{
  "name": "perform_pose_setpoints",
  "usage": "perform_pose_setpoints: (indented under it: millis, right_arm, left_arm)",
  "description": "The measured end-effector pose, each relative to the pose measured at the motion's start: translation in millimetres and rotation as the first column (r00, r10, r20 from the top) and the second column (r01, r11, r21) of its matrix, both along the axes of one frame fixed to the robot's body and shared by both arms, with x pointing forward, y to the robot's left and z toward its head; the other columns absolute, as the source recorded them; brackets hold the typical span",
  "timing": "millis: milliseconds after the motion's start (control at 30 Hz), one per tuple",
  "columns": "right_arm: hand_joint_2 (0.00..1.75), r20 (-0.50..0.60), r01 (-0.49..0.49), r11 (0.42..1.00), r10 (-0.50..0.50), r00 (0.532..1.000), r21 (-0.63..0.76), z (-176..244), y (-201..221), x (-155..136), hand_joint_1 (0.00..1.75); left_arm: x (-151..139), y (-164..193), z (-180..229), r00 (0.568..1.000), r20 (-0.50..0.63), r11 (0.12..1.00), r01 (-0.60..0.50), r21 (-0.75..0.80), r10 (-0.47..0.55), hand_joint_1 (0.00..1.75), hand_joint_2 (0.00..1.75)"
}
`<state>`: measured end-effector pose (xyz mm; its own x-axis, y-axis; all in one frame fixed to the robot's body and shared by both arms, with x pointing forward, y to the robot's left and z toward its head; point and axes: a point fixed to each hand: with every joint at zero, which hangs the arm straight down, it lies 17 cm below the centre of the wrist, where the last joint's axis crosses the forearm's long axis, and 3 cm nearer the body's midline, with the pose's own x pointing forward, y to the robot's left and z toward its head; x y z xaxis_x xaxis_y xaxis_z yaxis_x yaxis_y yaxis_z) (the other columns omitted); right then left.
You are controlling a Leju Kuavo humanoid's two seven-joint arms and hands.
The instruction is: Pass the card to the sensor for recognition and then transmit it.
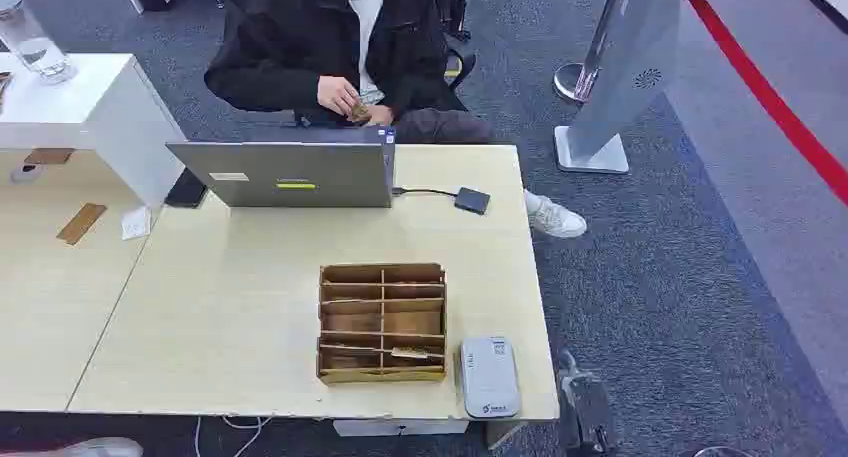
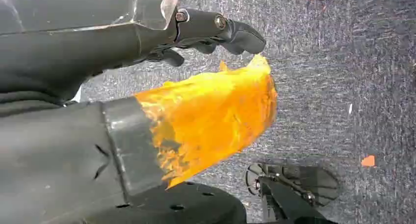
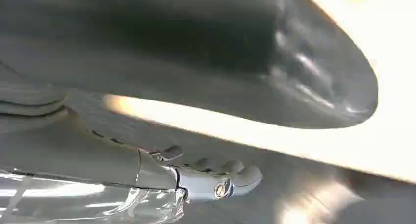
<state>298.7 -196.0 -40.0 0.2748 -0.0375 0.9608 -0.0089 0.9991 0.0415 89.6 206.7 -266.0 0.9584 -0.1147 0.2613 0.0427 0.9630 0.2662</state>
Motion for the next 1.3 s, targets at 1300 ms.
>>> perform_pose_setpoints:
  millis: [1300]
  right_arm:
    - [0.00, -0.716, -0.096, 0.984, 0.175, 0.676, 0.150, -201, -16, -193, 0.00]
  left_arm:
    - [-4, 3, -2, 0.999, -0.028, 1.000, 0.019, 0.004, -0.019, 0.00, 0.00]
